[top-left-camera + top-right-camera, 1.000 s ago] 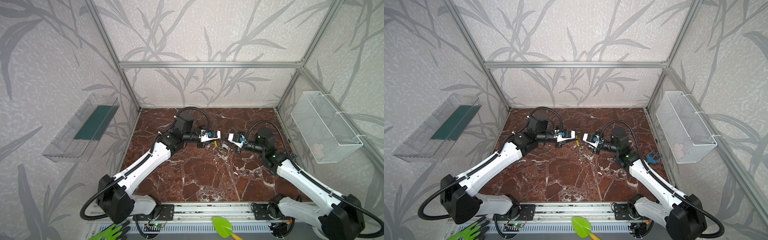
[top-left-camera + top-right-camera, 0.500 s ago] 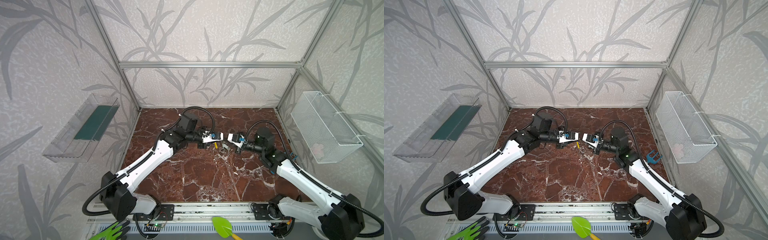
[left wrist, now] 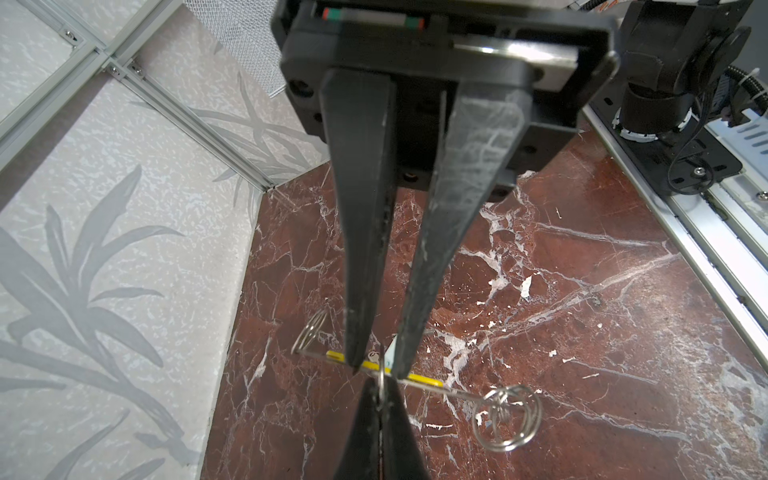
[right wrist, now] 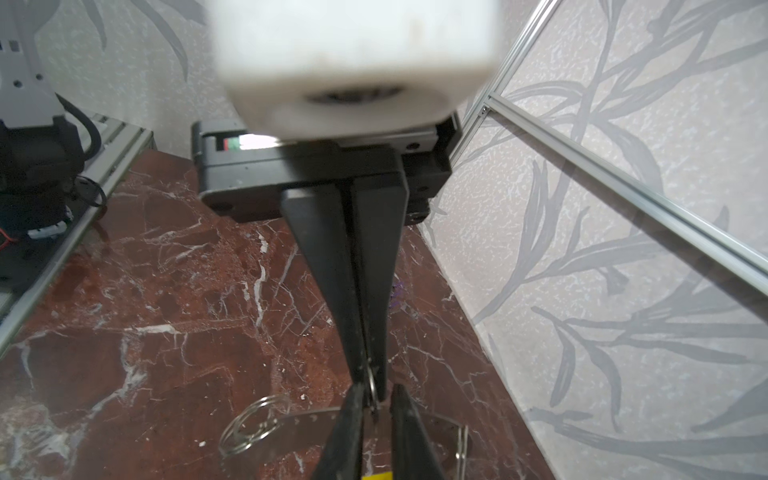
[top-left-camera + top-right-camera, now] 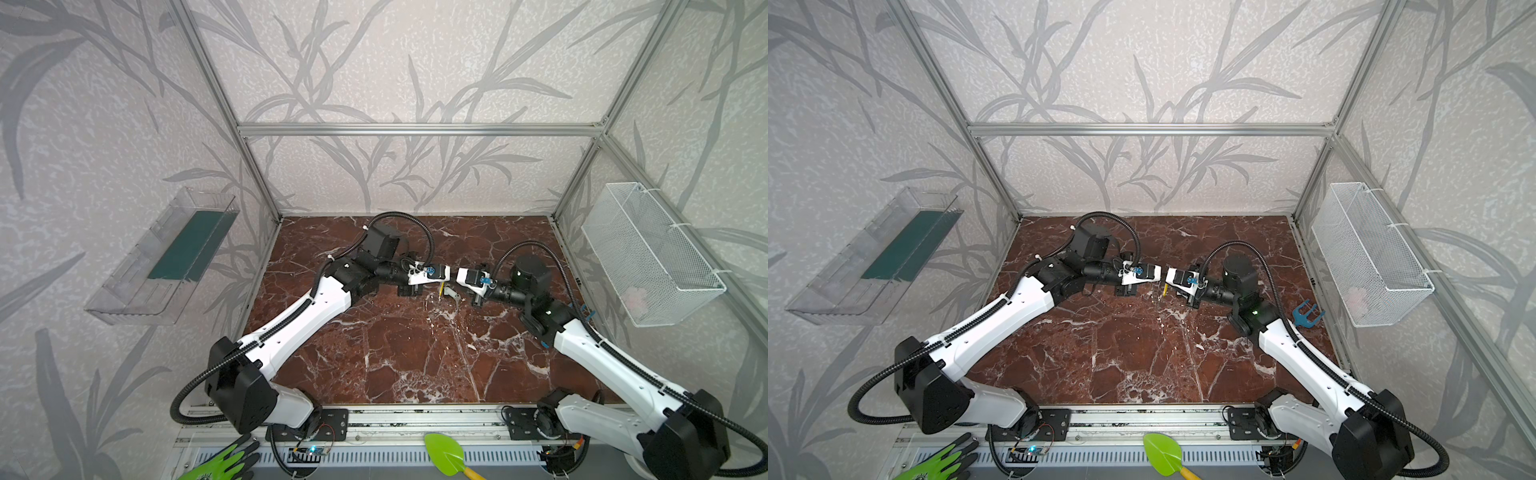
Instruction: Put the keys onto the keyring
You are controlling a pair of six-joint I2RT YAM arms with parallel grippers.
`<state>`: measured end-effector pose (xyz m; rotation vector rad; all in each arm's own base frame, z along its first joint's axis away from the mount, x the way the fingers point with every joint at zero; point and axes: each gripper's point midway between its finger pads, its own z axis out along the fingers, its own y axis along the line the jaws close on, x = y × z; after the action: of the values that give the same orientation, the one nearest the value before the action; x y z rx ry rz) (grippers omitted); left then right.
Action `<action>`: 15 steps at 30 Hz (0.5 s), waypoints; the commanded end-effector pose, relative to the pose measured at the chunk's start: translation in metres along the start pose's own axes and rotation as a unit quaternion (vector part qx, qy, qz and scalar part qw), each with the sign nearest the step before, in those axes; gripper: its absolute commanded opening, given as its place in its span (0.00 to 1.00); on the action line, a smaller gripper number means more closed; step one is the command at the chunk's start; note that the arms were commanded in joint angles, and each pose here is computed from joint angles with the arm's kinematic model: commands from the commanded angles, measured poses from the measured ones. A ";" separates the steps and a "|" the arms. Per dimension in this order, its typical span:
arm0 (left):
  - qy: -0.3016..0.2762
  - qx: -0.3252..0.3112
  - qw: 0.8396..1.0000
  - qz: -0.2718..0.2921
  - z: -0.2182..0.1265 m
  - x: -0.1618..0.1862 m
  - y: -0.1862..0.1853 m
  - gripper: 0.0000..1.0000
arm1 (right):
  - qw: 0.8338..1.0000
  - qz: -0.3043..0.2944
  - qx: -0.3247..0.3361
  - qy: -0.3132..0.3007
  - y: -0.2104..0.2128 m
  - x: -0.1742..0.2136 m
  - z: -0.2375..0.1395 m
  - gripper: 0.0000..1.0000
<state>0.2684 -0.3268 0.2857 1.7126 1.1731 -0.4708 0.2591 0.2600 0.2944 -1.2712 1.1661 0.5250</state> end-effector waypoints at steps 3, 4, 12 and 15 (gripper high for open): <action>-0.026 0.005 0.997 0.071 -0.004 -0.007 -0.012 0.00 | 1.000 -0.020 0.010 -0.002 0.001 0.002 -0.014 0.25; -0.028 0.006 0.997 0.077 -0.004 -0.006 -0.015 0.00 | 1.000 -0.024 0.003 0.002 0.004 0.003 -0.015 0.25; -0.040 -0.018 0.987 0.156 -0.003 -0.005 -0.015 0.00 | 0.997 -0.066 -0.049 -0.008 0.023 0.003 -0.016 0.17; -0.040 -0.029 0.983 0.176 -0.004 -0.005 -0.014 0.00 | 0.995 -0.072 -0.068 -0.007 0.030 0.005 -0.016 0.17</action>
<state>0.2578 -0.3233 0.2613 1.8069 0.9469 -0.3577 0.2427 0.2514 0.2778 -1.3912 1.0937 0.4978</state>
